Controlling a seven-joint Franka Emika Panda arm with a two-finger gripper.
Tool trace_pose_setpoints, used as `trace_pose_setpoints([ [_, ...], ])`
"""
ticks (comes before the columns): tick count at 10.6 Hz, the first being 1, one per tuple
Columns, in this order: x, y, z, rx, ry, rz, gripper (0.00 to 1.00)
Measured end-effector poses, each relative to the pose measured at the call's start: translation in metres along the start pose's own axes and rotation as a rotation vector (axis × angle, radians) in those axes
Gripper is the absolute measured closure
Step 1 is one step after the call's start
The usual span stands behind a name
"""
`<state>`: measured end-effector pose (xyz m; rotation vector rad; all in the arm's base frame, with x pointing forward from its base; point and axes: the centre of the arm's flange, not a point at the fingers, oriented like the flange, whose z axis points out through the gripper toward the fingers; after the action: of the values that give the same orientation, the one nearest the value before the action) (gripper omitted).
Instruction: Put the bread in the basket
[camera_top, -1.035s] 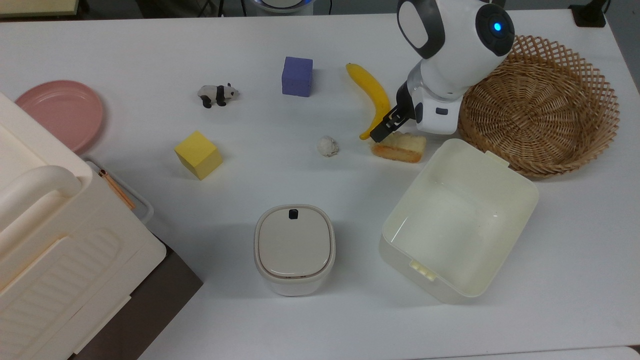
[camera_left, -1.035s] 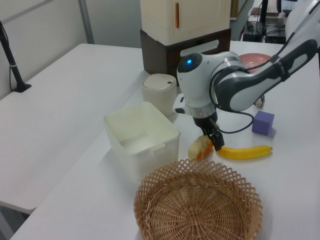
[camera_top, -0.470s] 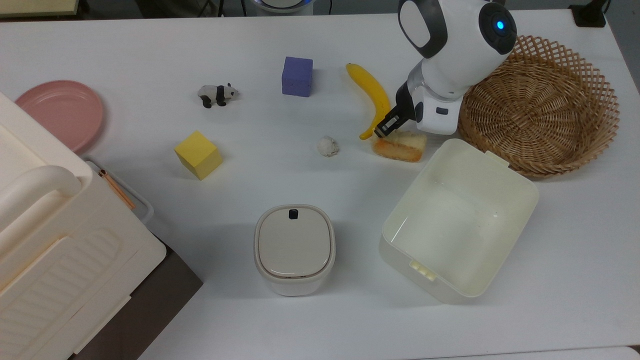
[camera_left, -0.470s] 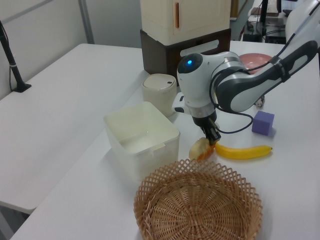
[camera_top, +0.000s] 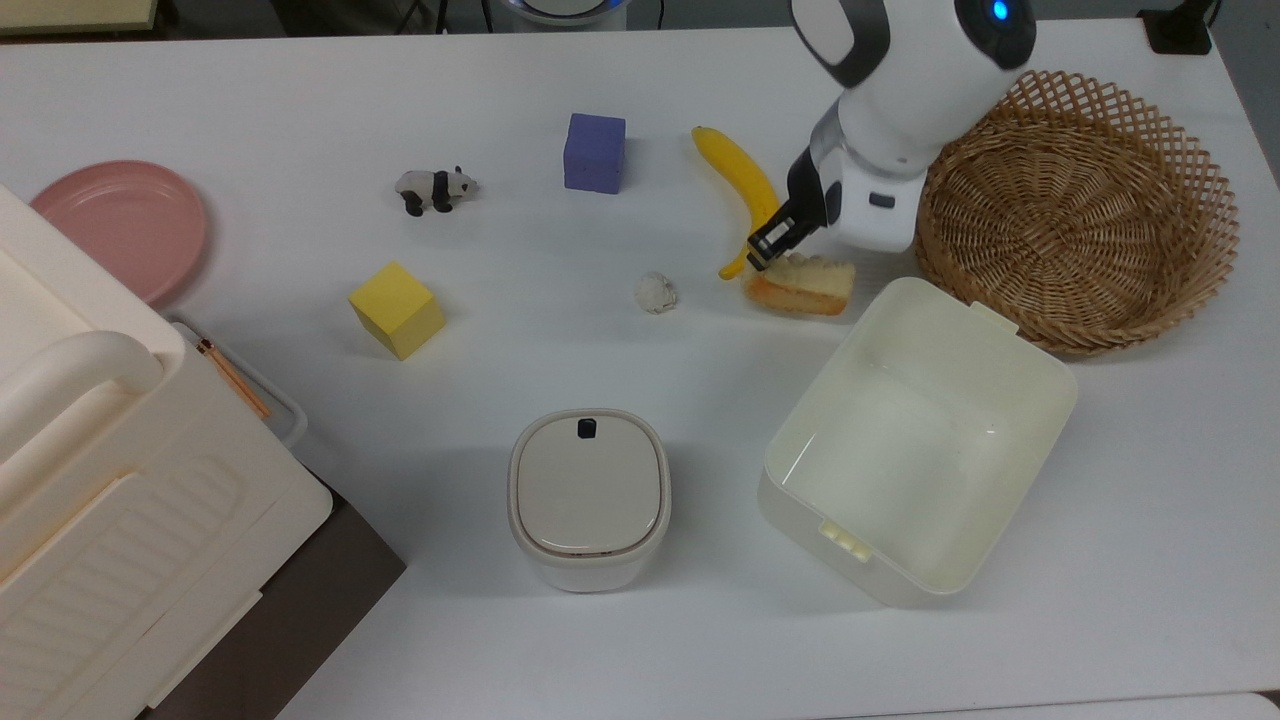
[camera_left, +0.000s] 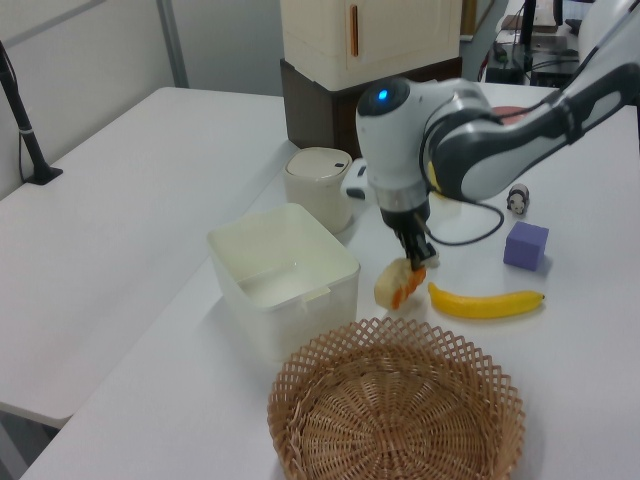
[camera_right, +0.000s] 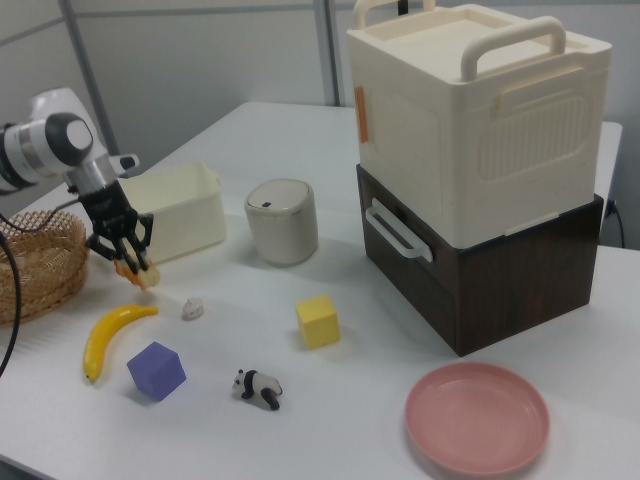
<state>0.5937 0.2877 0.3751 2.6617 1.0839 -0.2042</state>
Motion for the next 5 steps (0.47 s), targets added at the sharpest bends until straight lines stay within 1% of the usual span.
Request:
trace_pose_setpoints([
  [2,-0.023,0.01,-0.042,-0.004,0.014,0.023,0.82],
  [3,-0.037,0.013,-0.071,-0.008,0.036,0.033,0.82],
  [4,-0.047,0.011,-0.099,-0.014,0.066,0.035,0.81],
  [5,-0.051,-0.001,-0.124,-0.004,0.097,0.034,0.81],
])
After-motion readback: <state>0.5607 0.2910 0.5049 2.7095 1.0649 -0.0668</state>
